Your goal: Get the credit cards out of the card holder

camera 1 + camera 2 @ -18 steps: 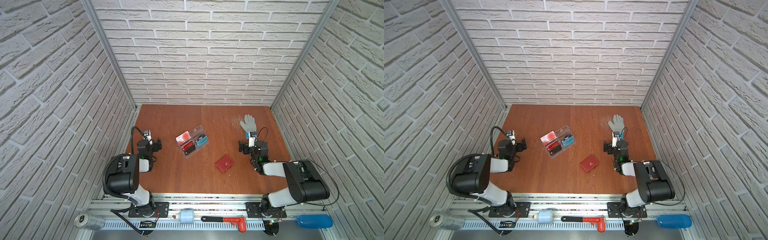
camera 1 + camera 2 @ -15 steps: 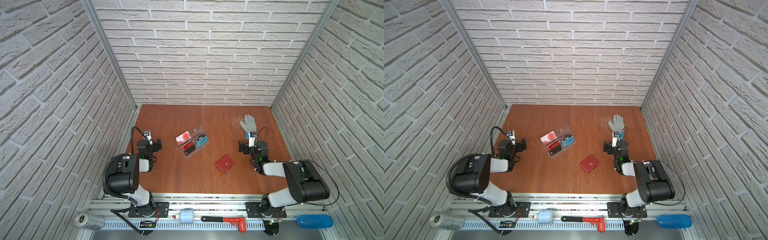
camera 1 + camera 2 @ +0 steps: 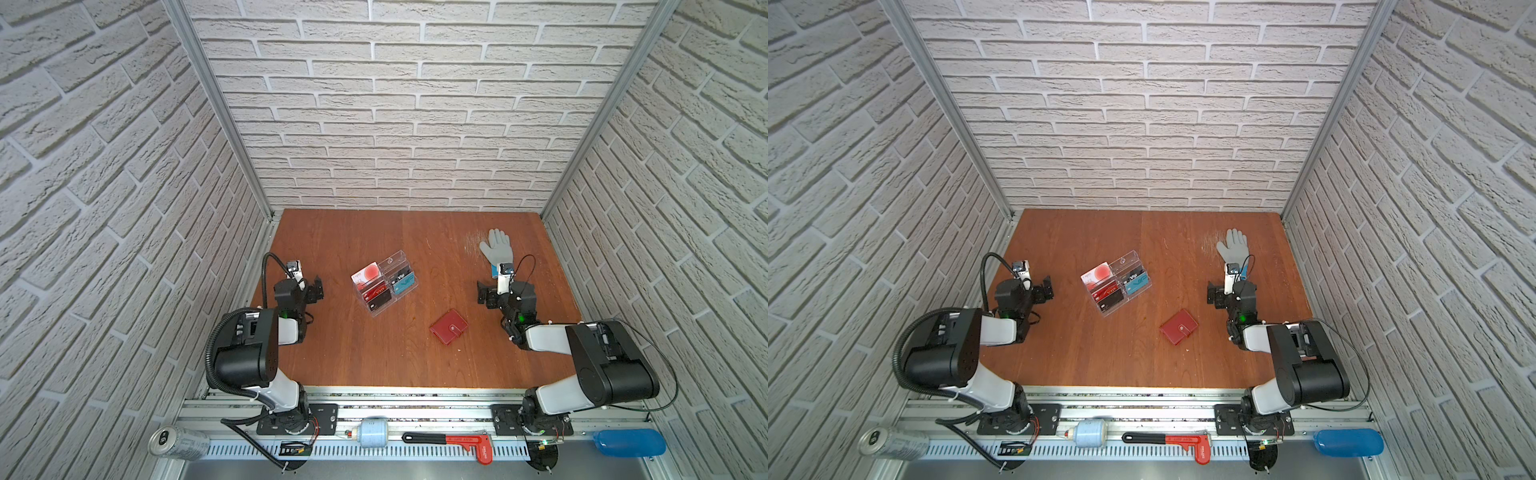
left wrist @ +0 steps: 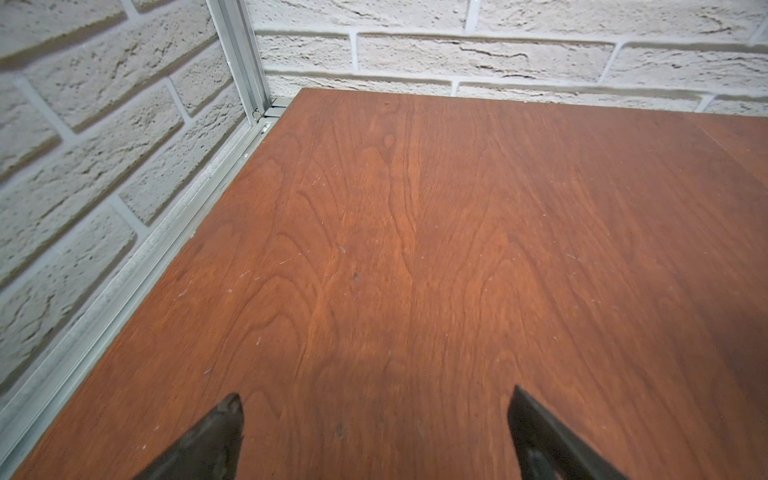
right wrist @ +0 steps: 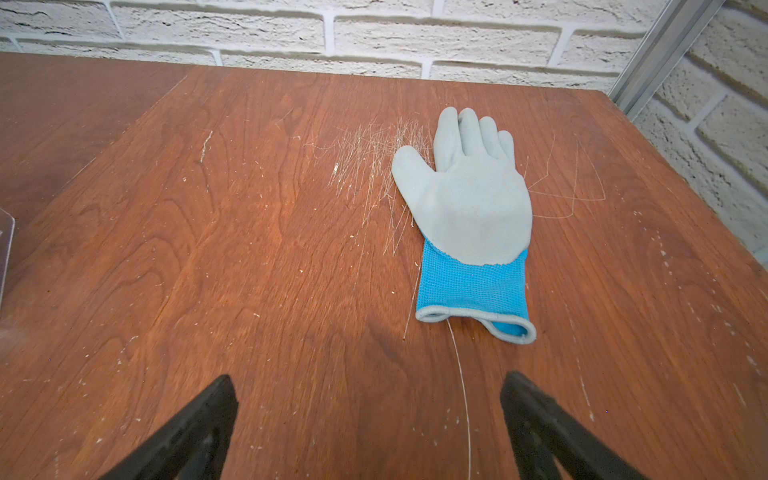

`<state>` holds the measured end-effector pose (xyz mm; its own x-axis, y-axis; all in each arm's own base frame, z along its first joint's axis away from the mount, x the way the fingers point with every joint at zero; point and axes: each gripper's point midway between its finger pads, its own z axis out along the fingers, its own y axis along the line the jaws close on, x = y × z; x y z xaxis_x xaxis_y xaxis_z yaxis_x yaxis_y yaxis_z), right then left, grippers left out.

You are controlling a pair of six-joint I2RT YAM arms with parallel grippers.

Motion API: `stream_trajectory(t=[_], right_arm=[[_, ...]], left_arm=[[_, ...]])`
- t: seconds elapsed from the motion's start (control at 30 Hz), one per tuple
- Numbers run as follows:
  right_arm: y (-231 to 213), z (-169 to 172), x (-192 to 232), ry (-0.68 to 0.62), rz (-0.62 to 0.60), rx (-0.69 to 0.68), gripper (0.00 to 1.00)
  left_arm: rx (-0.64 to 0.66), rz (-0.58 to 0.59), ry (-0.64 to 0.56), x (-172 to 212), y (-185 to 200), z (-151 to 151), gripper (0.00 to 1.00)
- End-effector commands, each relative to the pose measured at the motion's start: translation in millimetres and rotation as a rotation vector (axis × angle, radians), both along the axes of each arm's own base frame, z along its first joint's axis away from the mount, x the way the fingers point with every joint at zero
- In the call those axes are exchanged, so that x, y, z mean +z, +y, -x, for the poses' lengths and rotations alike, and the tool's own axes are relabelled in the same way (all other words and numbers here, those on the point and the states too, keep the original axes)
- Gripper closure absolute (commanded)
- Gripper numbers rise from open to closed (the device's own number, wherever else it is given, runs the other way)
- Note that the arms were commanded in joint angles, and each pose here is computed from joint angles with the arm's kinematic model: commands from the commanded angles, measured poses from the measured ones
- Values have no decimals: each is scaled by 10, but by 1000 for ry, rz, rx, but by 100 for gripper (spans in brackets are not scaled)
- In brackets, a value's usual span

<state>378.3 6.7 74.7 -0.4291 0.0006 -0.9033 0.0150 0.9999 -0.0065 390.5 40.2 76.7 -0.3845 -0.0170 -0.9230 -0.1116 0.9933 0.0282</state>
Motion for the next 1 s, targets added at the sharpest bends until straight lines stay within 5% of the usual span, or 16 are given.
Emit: stream_trajectory(t=[0.0,0.97], right_arm=[[-6,-83,208,-68,-2,1,0],[-6,-81,213,-68,-4,0,0]], left_arm=[[-7,-22,-43,123,-11,-62,2],[-14,-11,-43,115,-7,-57,2]])
